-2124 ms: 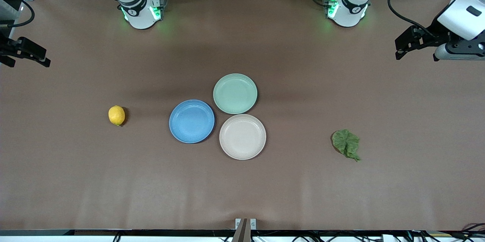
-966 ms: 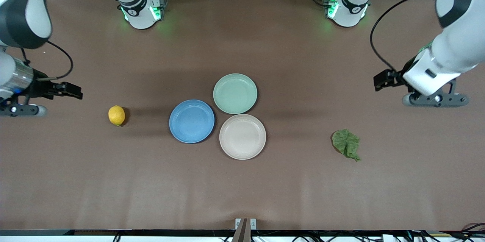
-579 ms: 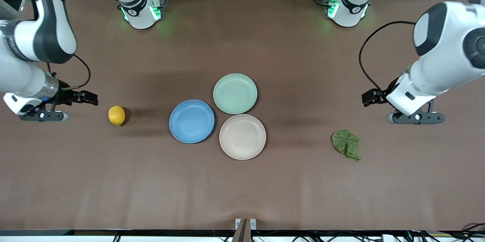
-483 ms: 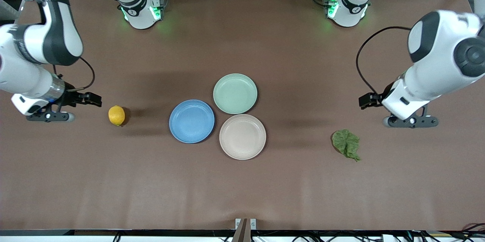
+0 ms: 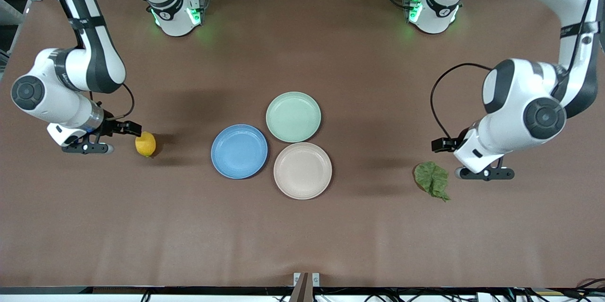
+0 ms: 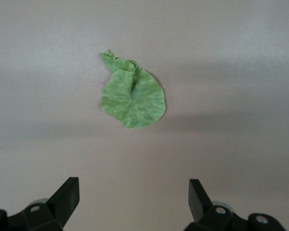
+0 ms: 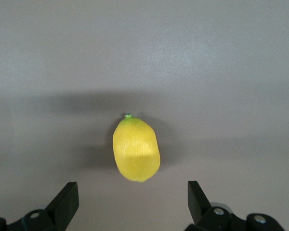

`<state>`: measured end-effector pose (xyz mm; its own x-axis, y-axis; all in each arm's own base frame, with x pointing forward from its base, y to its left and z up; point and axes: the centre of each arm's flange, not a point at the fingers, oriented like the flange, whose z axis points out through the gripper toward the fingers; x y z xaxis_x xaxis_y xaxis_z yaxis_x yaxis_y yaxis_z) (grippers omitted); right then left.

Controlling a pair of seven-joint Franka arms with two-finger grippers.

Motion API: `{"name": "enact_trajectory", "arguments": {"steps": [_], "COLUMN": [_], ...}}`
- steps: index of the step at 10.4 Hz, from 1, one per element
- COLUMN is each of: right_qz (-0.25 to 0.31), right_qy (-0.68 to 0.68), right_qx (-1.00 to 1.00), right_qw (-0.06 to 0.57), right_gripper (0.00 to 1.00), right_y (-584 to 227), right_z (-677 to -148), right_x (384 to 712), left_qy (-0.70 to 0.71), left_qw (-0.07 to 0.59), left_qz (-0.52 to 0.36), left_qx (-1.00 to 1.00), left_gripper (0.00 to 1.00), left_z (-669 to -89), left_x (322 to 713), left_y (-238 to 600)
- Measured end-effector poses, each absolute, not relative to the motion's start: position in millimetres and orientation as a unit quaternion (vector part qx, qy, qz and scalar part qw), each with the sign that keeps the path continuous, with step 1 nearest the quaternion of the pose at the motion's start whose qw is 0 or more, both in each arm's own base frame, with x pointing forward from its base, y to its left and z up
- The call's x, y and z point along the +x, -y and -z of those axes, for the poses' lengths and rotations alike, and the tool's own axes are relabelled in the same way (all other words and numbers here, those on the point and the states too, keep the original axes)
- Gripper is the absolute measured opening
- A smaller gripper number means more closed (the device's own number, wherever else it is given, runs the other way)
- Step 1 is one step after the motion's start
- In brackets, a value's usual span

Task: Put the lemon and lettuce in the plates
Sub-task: 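Reach the right gripper to the lemon while the left gripper reaches the lettuce, then close the right gripper on the lemon while the left gripper grasps lettuce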

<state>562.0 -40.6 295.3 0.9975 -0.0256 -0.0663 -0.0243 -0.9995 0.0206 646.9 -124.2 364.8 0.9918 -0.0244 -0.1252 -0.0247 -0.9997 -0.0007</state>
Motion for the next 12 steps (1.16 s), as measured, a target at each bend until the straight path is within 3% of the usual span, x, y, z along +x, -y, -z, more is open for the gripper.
{"name": "enact_trajectory", "arguments": {"steps": [5,12], "right_qz": [0.028,0.029], "right_qy": [0.017,0.016], "right_qx": [0.999,0.999], "right_qw": [0.017,0.019], "right_gripper": [1.00,0.99], "right_y": [49.8,49.3], "right_z": [-220.5,-192.3], "right_x": [566.9,564.6], "left_qy": [-0.026,-0.055], "left_qw": [-0.003,0.020], "left_qz": [-0.061,-0.032], "left_qx": [-0.998,-0.998], "left_gripper": [1.00,1.00], "left_z": [-305.8,-226.8], "left_x": [665.5,697.1], "left_y": [117.6,101.8]}}
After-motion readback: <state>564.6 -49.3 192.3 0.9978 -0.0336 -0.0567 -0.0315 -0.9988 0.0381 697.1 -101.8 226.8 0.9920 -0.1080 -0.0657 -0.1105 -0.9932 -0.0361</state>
